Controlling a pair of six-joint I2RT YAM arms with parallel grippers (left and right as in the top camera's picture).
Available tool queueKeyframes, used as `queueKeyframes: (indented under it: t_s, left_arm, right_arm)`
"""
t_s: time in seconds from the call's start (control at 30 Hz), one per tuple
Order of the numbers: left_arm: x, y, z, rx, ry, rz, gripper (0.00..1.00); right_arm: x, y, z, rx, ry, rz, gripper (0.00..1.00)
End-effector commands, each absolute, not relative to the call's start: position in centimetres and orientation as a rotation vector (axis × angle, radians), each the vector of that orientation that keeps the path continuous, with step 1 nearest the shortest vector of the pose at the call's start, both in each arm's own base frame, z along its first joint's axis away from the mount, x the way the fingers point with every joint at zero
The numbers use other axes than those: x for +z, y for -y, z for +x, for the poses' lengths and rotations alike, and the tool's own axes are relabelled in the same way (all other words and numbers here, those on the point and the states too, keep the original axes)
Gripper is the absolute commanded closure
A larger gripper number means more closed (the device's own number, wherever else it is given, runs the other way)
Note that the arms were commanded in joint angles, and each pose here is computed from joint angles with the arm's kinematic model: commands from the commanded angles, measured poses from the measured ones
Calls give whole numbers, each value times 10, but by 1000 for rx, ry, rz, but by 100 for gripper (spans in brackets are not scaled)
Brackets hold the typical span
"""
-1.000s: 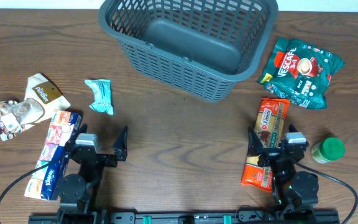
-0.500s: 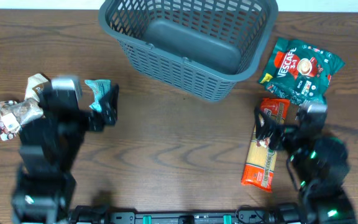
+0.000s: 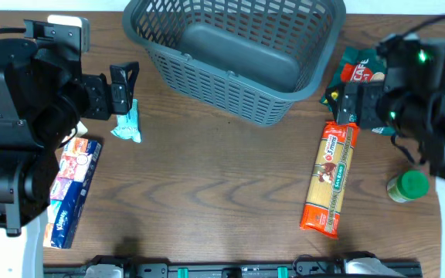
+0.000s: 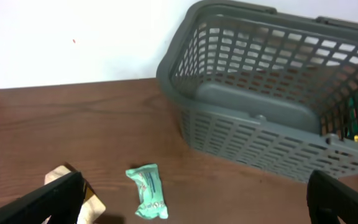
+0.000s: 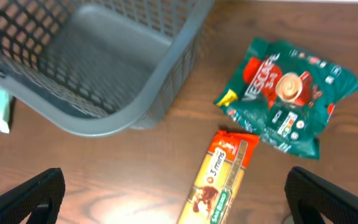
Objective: Pack container
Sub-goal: 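Reach both grippers to the basket's near rim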
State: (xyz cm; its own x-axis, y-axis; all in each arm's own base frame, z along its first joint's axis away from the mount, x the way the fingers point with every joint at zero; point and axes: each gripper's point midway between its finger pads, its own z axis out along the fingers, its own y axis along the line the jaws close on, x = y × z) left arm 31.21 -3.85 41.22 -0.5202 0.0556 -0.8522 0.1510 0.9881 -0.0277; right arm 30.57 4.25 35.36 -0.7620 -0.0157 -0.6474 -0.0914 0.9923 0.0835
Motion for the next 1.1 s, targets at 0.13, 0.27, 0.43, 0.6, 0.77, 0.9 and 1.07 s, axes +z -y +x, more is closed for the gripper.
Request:
queueKeyframes:
  t_s: [0.13,0.27,0.43,0.6,0.77,0.9,1.07]
  left_arm:
    - [409,47,320,-145,-2130,185,1]
    - [393,48,345,-138,-2181,182,1]
    - [379,51,380,-138,-2231,184,3]
    - [385,56,405,-140,-2210,190,14]
    - [405,68,415,-154,-2122,219,29]
    - [408,86,420,-178,-2092,261,53]
    - [399,102,430,-178,-2100,295,69]
  right_arm:
    - [342,-54,326,210,-2474,-109,1]
    - [346,-61,342,262,-2471,-98,1]
    - [379,-72,357,327,-2389,-113,84]
    - [397,-79,351,364,-2367,-117,99]
    - [382,-99,335,381,-2447,-212,99]
    - [366,-125,325,406,-2517,-320,99]
    - [342,-145,326,365,-2595,-408,99]
